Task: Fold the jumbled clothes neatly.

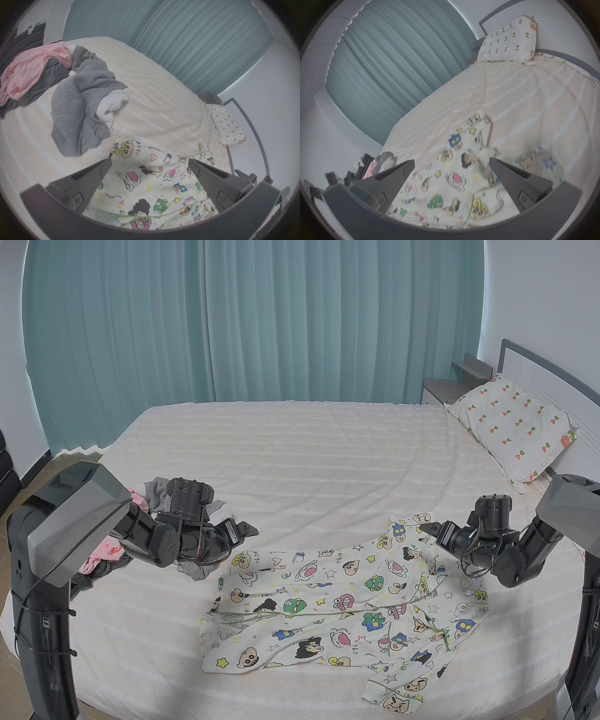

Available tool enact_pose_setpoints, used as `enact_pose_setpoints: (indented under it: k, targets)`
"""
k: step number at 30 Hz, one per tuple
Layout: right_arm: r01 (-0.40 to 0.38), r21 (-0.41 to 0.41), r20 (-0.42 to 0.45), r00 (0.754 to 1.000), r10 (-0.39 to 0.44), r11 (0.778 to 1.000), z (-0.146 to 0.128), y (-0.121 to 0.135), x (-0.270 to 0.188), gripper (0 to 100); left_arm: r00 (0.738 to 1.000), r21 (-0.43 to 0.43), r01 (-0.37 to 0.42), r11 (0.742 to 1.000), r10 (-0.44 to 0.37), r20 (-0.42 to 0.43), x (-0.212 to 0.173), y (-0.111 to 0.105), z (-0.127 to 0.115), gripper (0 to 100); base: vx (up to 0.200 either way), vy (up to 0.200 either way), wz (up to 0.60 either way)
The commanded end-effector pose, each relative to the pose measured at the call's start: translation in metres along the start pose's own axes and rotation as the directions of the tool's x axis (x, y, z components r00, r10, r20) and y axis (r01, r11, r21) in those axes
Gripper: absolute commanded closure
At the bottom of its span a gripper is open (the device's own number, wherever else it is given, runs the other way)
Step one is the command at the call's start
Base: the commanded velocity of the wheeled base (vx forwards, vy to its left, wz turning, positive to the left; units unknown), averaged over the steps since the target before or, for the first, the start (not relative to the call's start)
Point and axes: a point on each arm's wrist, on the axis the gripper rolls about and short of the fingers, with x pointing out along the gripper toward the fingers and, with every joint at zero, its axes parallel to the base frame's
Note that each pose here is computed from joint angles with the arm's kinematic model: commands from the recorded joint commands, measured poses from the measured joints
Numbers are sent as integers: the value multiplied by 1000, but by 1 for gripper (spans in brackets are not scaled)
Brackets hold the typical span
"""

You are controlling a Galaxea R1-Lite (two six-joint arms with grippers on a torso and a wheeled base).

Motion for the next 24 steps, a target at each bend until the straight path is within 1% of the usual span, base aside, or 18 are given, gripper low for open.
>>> enact_pose_setpoints:
  k: [1,6,10,14,18,21,24]
  targets:
    - [-149,43,-96,984,152,988,-67,15,-81,0,993,68,-82,994,88,-82,79,32,4,0,0,0,0]
    - [-166,49,-103,980,170,985,-76,14,-90,0,992,72,-81,994,88,-87,93,31,4,0,0,0,0]
    - [-176,47,-98,979,180,983,-78,13,-96,0,989,75,-123,990,128,-73,109,32,5,0,0,0,0]
    - [-179,45,-96,979,182,983,-79,13,-98,0,978,70,-157,985,165,-128,106,30,5,0,0,0,0]
    - [-178,47,-99,978,182,983,-80,12,-98,0,972,61,-167,984,174,-155,100,28,6,0,0,0,0]
    - [-177,52,-99,978,182,983,-80,12,-98,0,977,51,-156,986,161,-136,92,24,16,0,0,0,0]
    - [-178,58,-96,978,183,982,-79,12,-98,0,981,28,-138,990,141,-134,88,21,20,0,0,0,0]
